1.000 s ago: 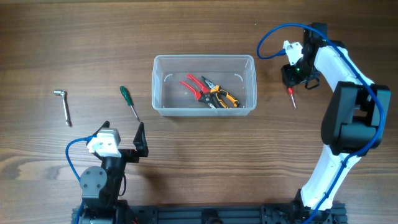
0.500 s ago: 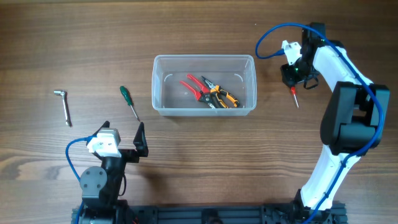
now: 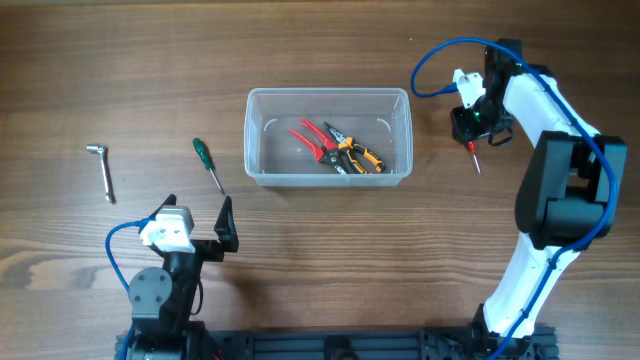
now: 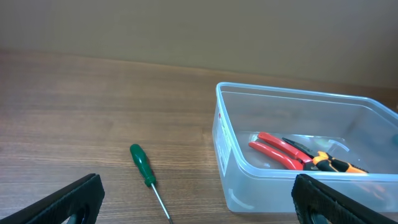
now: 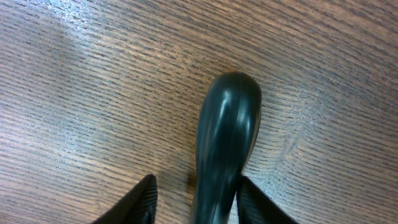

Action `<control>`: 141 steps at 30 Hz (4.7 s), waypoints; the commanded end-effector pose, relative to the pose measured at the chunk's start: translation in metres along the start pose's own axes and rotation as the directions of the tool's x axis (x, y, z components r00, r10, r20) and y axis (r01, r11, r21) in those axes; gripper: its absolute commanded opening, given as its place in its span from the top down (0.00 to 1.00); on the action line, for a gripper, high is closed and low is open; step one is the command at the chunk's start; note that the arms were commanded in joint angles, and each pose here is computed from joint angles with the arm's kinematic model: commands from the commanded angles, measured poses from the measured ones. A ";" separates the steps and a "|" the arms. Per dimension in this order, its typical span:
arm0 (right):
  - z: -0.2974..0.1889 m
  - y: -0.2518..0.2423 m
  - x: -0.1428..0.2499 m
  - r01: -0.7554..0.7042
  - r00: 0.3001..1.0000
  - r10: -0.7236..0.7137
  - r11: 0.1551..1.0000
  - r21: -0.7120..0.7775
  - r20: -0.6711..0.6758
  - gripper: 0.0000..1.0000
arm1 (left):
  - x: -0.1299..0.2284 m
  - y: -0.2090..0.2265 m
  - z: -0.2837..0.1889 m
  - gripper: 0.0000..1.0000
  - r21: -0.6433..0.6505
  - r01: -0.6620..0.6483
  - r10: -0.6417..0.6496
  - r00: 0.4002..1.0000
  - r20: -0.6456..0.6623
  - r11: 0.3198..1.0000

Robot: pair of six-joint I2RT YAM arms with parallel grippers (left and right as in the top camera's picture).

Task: Pack container
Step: 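Lift the black screwdriver and carry it left over the container, then lower the screwdriver into the container and open the right gripper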

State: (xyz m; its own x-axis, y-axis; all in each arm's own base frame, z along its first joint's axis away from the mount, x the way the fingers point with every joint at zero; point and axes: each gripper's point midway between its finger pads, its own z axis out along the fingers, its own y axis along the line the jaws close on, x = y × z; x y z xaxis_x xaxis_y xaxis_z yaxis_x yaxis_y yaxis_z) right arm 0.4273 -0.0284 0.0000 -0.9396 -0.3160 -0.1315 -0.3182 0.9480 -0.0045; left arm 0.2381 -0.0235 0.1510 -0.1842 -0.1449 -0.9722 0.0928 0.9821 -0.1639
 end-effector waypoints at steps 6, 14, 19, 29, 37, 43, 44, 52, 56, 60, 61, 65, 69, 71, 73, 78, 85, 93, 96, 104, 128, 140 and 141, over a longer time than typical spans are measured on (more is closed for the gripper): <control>0.007 0.000 -0.005 -0.008 1.000 0.008 1.000 0.002 0.000 0.67 | 0.002 -0.004 0.001 0.00 0.024 0.005 -0.004 1.000 -0.005 1.000; 0.007 0.001 -0.003 -0.012 1.000 0.012 1.000 0.001 -0.006 0.75 | 0.002 -0.004 0.001 0.00 0.024 0.005 -0.004 1.000 -0.005 1.000; 0.007 -0.004 -0.001 -0.021 1.000 0.021 0.999 0.028 -0.018 0.78 | 0.002 -0.004 0.001 0.00 0.024 0.005 -0.004 1.000 -0.005 1.000; 0.007 -0.004 -0.002 -0.011 1.000 0.011 1.000 0.029 -0.014 0.87 | 0.002 -0.004 0.001 0.00 0.024 0.005 -0.004 1.000 -0.005 1.000; -0.003 -0.009 -0.015 -0.040 0.999 0.039 0.998 0.042 0.020 0.96 | 0.002 -0.004 0.001 0.00 0.024 0.005 -0.004 1.000 -0.005 1.000; -0.048 -0.018 -0.053 -0.038 0.993 0.032 0.998 0.053 0.112 0.96 | 0.002 -0.004 0.001 0.00 0.024 0.005 -0.004 1.000 -0.005 1.000; -0.057 -0.017 -0.059 -0.035 0.991 0.030 0.999 0.041 0.129 0.96 | 0.002 -0.004 0.001 0.00 0.024 0.005 -0.004 1.000 -0.005 1.000; -0.145 0.032 -0.104 0.147 0.949 -0.131 0.988 -0.038 0.286 0.96 | 0.002 -0.004 0.001 0.00 0.024 0.005 -0.004 1.000 -0.005 1.000; -0.184 0.080 -0.115 0.280 0.900 -0.260 0.960 -0.008 0.351 0.96 | 0.002 -0.004 0.001 0.00 0.024 0.005 -0.004 1.000 -0.005 1.000; -0.213 0.147 -0.112 0.456 0.818 -0.431 0.889 0.027 0.380 0.96 | 0.002 -0.004 0.001 0.00 0.024 0.005 -0.004 1.000 -0.005 1.000; -0.218 0.159 -0.110 0.487 0.801 -0.463 0.873 0.036 0.380 0.96 | 0.002 -0.004 0.001 0.00 0.024 0.005 -0.004 1.000 -0.005 1.000; -0.223 0.213 -0.104 0.595 0.732 -0.562 0.802 0.040 0.385 0.96 | 0.002 -0.004 0.001 0.00 0.024 0.005 -0.004 1.000 -0.005 1.000; -0.223 0.260 -0.094 0.676 0.674 -0.631 0.736 0.023 0.383 0.96 | 0.002 -0.004 0.001 0.00 0.024 0.005 -0.004 1.000 -0.005 1.000; -0.224 0.283 -0.089 0.711 0.641 -0.660 0.703 0.021 0.391 0.96 | 0.002 -0.004 0.001 0.00 0.024 0.005 -0.004 1.000 -0.005 1.000; -0.224 0.303 -0.087 0.740 0.609 -0.684 0.672 0.023 0.401 0.96 | 0.002 -0.004 0.001 0.00 0.024 0.005 -0.004 1.000 -0.005 1.000; -0.201 0.318 -0.085 0.758 0.602 -0.709 0.652 0.016 0.367 0.96 | 0.002 -0.004 0.001 0.00 0.024 0.005 -0.004 1.000 -0.005 1.000; -0.164 0.319 -0.093 0.754 0.621 -0.710 0.656 -0.009 0.333 0.95 | 0.002 -0.004 0.001 0.00 0.024 0.005 -0.004 1.000 -0.005 1.000; -0.116 0.322 -0.096 0.754 0.641 -0.718 0.654 -0.052 0.270 0.95 | 0.002 -0.004 0.001 0.00 0.024 0.005 -0.004 1.000 -0.005 1.000; -0.105 0.322 -0.096 0.753 0.646 -0.719 0.655 -0.060 0.257 0.95 | 0.002 -0.004 0.001 0.00 0.024 0.005 -0.004 1.000 -0.005 1.000; -0.053 0.317 -0.089 0.716 0.698 -0.697 0.687 -0.124 0.166 0.95 | 0.002 -0.004 0.001 0.00 0.024 0.005 -0.004 1.000 -0.005 1.000; -0.045 0.296 -0.097 0.649 0.761 -0.628 0.746 -0.150 0.166 0.95 | 0.002 -0.004 0.001 0.00 0.024 0.005 -0.004 1.000 -0.005 1.000; -0.039 0.298 -0.094 0.644 0.765 -0.624 0.745 -0.172 0.158 0.94 | 0.002 -0.004 0.001 0.00 0.024 0.005 -0.004 1.000 -0.005 1.000; -0.037 0.298 -0.093 0.640 0.769 -0.621 0.748 -0.176 0.152 0.94 | 0.002 -0.004 0.001 0.00 0.024 0.005 -0.005 1.000 -0.005 1.000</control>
State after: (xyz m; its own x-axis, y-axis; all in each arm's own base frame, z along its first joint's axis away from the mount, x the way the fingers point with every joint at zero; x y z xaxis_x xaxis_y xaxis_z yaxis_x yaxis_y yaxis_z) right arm 0.4208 0.2811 0.0658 -0.4706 -0.8388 -0.2738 -0.8760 0.4812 0.0313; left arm 0.2381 -0.0235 0.1511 -0.1838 -0.1449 -0.9722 0.0929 0.9821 -0.1639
